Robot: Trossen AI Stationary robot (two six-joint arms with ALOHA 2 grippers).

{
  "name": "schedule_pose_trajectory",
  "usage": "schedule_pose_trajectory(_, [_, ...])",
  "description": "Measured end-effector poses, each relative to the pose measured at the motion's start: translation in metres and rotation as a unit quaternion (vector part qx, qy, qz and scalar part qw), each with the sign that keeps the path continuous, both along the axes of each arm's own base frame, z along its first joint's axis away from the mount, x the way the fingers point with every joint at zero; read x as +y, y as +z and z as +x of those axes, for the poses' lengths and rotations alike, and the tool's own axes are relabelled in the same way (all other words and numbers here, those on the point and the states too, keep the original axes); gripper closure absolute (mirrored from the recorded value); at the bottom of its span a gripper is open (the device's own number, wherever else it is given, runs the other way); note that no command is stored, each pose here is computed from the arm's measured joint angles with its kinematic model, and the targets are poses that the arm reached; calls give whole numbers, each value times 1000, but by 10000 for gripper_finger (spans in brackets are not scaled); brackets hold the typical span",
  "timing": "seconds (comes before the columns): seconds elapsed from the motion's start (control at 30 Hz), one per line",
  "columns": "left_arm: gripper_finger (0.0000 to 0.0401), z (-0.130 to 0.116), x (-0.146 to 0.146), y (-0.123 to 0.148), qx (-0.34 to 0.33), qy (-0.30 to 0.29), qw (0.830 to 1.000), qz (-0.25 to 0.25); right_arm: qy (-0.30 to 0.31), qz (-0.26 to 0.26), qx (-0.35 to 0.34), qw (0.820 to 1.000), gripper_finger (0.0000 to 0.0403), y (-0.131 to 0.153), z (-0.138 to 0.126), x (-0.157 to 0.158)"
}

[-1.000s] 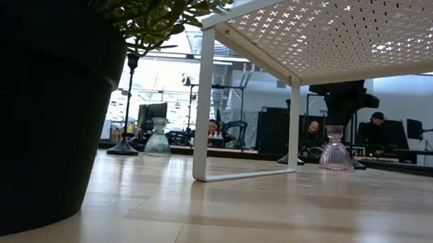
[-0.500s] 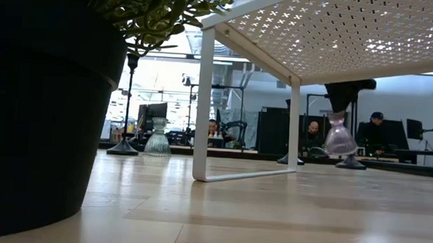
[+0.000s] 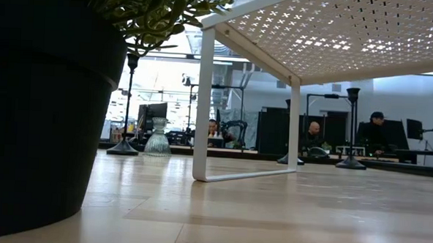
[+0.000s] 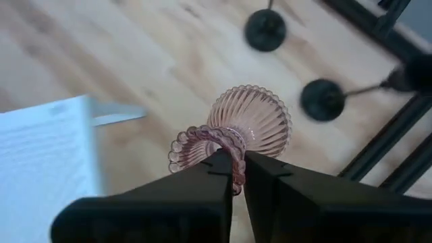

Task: Pick & Place candle stick holders
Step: Put the pink glass candle holder on the shelf

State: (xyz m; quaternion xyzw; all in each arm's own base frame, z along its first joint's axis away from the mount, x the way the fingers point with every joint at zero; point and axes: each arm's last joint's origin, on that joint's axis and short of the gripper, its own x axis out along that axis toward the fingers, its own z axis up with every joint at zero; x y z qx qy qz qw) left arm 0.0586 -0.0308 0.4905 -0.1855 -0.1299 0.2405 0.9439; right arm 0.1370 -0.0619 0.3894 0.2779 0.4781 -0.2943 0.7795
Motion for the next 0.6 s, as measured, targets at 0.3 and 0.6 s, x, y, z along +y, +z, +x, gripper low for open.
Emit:
schedule_pose_trajectory(0.3, [193,0,0,0,-1,0,1000,-1,8,86,-91,992,394,25,-30,58])
schedule_pose_trajectory(0.6, [193,0,0,0,-4,-1,1000,-6,95,142,-47,984,394,26,-20,111])
